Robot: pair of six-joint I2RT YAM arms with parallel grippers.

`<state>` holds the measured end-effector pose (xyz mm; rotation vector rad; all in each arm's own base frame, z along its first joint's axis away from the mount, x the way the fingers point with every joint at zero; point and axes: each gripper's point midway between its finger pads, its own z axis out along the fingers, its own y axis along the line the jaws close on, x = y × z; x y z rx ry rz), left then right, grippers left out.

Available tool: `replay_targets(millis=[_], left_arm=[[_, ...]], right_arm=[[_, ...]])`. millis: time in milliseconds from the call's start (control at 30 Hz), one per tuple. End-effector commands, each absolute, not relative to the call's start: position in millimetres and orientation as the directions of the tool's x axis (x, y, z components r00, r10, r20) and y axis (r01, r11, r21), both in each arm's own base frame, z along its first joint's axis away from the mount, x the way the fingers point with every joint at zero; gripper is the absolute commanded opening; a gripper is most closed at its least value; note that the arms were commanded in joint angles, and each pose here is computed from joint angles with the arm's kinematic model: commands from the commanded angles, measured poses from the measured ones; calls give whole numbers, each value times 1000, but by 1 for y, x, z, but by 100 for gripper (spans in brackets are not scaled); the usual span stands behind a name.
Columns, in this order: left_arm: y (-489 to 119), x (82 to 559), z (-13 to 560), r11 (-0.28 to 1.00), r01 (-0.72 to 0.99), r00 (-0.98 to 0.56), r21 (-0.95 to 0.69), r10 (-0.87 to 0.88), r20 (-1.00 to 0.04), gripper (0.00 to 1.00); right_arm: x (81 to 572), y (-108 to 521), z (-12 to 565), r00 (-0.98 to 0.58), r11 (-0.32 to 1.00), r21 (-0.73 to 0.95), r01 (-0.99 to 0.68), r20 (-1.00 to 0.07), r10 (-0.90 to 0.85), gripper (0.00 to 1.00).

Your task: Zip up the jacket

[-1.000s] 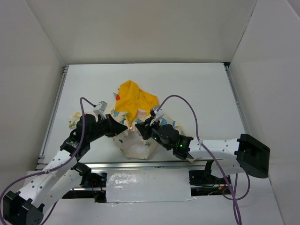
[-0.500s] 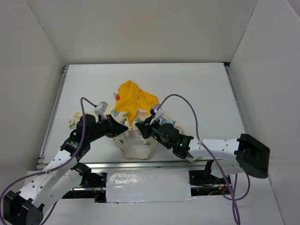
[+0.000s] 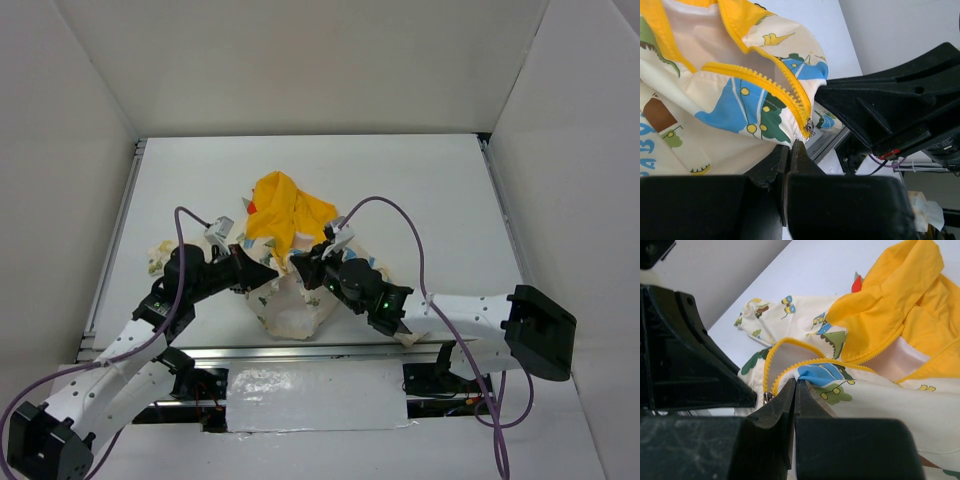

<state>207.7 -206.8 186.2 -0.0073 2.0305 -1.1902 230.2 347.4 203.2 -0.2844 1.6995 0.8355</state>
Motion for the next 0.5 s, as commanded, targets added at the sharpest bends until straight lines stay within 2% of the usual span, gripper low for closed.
replay_targets(millis=[0, 467], left_arm=[[-223, 192, 190, 477, 461, -734, -748, -269, -624, 0], [-223, 193, 186, 490, 485, -727, -724, -235, -645, 0]], right_arm=[[257, 339, 246, -258, 738, 477, -478, -879, 401, 0], [224, 350, 243, -329, 626, 462, -628, -887, 325, 0]])
